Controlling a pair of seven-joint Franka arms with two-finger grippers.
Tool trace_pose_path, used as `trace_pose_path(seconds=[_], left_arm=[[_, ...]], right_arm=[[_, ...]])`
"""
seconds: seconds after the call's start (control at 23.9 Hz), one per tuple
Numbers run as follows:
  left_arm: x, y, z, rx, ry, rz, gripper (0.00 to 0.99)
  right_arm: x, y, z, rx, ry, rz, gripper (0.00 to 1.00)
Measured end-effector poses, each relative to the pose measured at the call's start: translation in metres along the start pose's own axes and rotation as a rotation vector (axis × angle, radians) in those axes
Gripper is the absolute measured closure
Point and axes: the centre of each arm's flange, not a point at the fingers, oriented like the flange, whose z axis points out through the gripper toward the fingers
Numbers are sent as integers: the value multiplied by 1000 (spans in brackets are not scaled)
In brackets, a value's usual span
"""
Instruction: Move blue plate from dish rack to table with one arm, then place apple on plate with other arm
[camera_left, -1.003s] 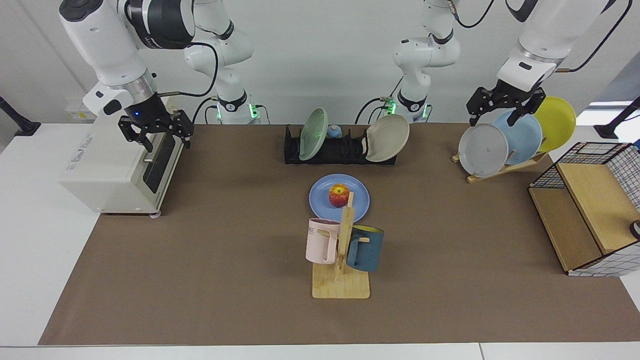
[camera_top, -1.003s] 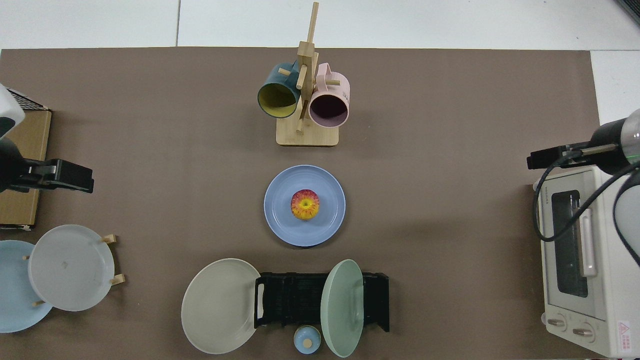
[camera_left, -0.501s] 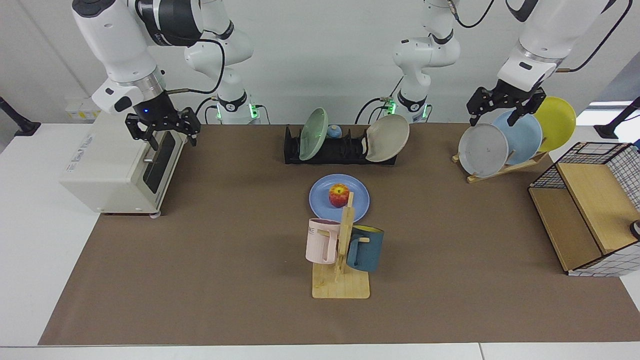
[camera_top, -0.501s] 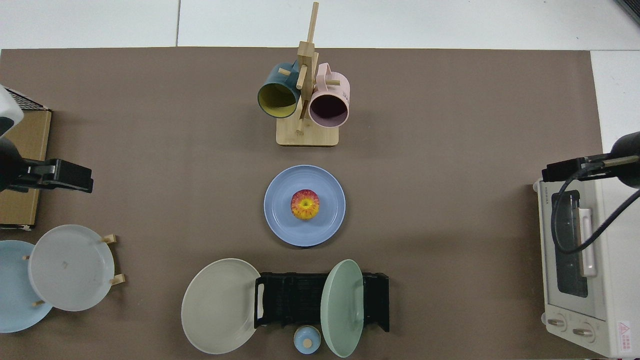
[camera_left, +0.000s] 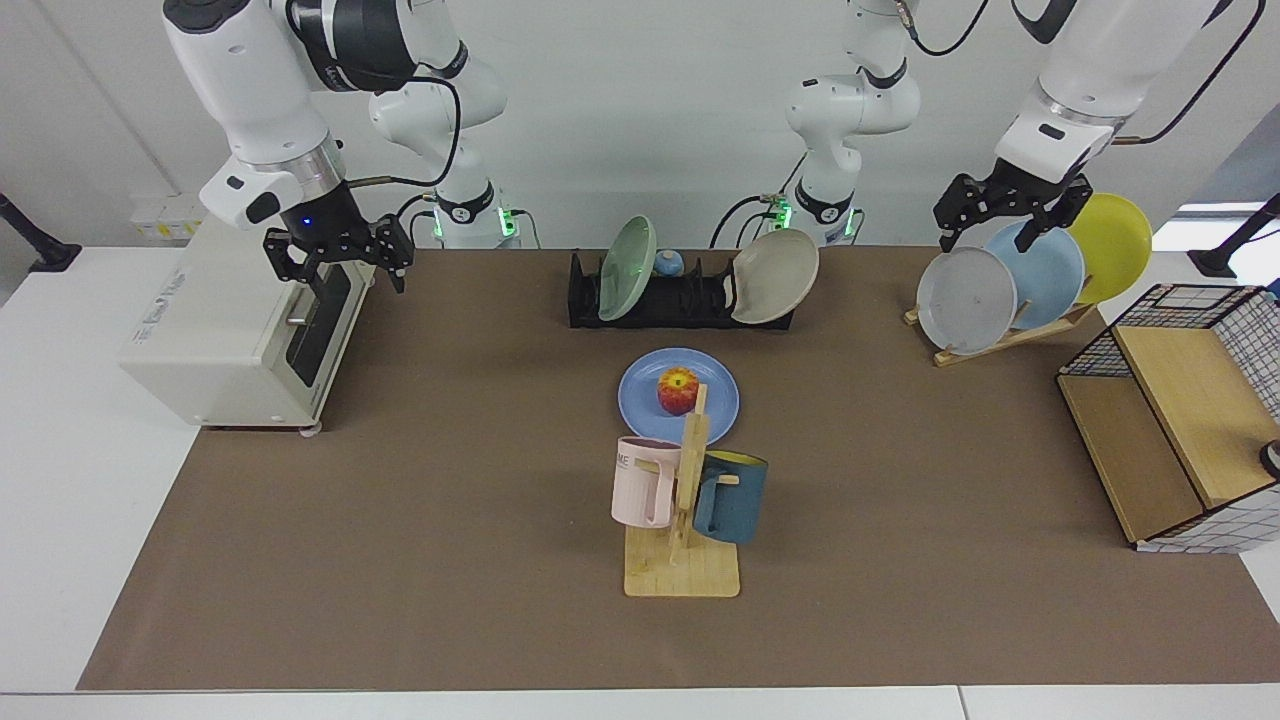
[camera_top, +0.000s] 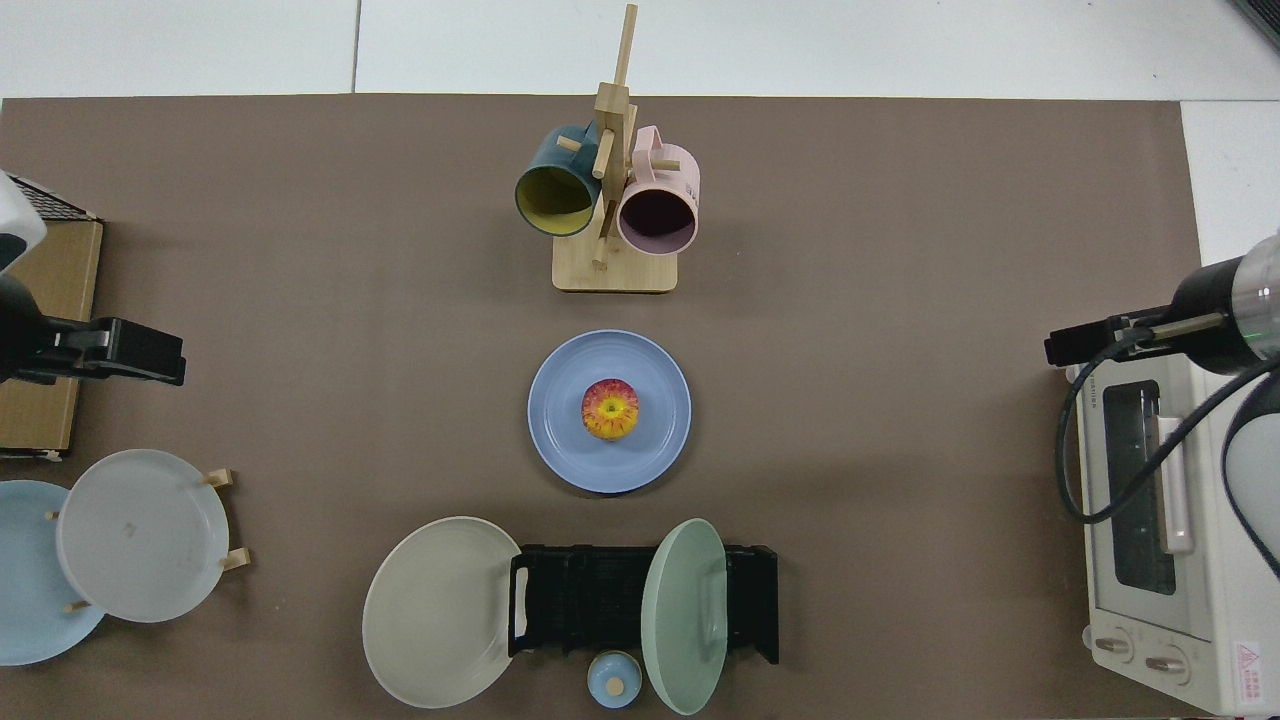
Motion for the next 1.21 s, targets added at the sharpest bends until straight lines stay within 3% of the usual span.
trace_pose_path(seconds=[1.21], left_arm=[[0, -1, 0, 0, 0, -2, 0]], right_arm=[[-6, 30, -2, -22, -1, 73, 0]])
